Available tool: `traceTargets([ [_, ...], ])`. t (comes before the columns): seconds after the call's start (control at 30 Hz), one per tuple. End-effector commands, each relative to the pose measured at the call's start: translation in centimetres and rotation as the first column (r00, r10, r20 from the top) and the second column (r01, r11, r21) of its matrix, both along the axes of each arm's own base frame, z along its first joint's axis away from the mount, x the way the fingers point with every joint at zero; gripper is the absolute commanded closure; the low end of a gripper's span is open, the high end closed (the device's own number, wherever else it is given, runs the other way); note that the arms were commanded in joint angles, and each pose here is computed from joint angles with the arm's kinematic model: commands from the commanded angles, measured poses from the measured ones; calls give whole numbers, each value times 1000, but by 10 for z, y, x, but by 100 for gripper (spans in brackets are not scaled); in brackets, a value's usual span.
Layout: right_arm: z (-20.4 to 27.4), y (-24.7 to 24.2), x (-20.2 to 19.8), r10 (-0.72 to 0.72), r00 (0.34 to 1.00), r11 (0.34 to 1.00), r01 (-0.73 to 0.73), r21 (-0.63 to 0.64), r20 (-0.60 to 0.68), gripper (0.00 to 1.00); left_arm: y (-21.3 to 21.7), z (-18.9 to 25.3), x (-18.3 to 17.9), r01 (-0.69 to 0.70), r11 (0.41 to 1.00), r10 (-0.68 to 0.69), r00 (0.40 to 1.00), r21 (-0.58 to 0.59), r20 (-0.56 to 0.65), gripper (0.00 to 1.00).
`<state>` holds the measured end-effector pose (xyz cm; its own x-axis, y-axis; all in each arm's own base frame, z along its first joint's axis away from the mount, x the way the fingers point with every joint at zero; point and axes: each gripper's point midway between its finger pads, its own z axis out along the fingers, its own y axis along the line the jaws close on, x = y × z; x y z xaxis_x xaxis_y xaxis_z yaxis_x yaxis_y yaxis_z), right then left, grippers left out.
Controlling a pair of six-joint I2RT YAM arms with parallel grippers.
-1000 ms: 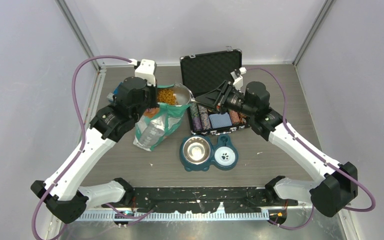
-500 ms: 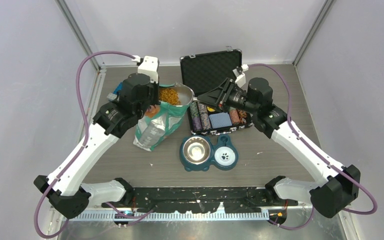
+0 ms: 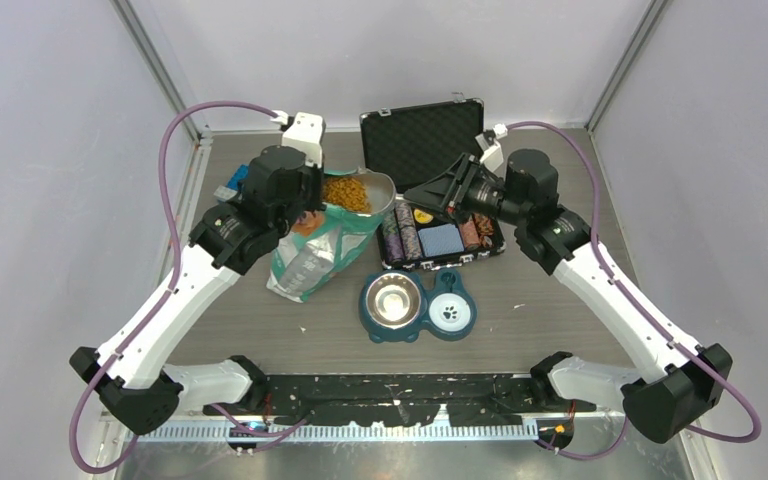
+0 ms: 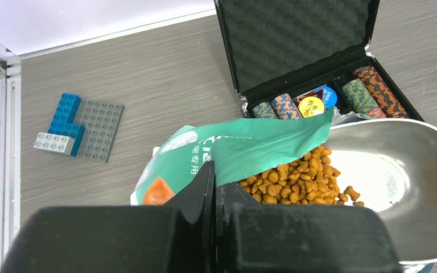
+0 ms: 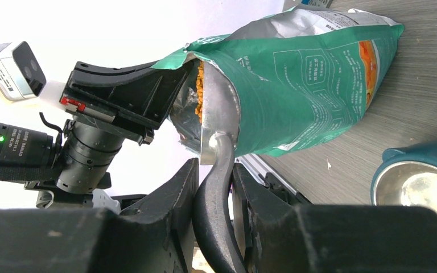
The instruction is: Serve the pet food
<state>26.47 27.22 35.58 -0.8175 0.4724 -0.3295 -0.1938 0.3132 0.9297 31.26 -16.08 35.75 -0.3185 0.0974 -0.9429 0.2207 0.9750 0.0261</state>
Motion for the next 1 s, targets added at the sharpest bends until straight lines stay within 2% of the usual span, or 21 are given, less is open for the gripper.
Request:
traceTargets([
  [0.0, 17, -27, 14, -108, 992, 993, 111, -42, 62, 95, 38, 67, 2, -124, 990, 133, 970, -60, 203, 100],
  [0.1, 19, -31, 14, -116, 991, 991, 119, -55, 62, 95, 27, 60, 1, -50, 998, 55, 977, -30, 207, 100],
  [0.27, 25, -34, 14, -127, 990, 989, 131, -68, 63, 95, 8, 57, -7, 80, 996, -69, 973, -42, 218, 100],
  [0.67, 41, -24, 22, -86, 995, 992, 91, -92, 57, 95, -7, 55, -10, 151, 985, -129, 967, -86, 220, 100],
  [0.97, 29, -40, 16, -115, 992, 987, 120, -107, 54, 95, 8, 54, -4, 56, 996, -42, 977, -64, 208, 100],
])
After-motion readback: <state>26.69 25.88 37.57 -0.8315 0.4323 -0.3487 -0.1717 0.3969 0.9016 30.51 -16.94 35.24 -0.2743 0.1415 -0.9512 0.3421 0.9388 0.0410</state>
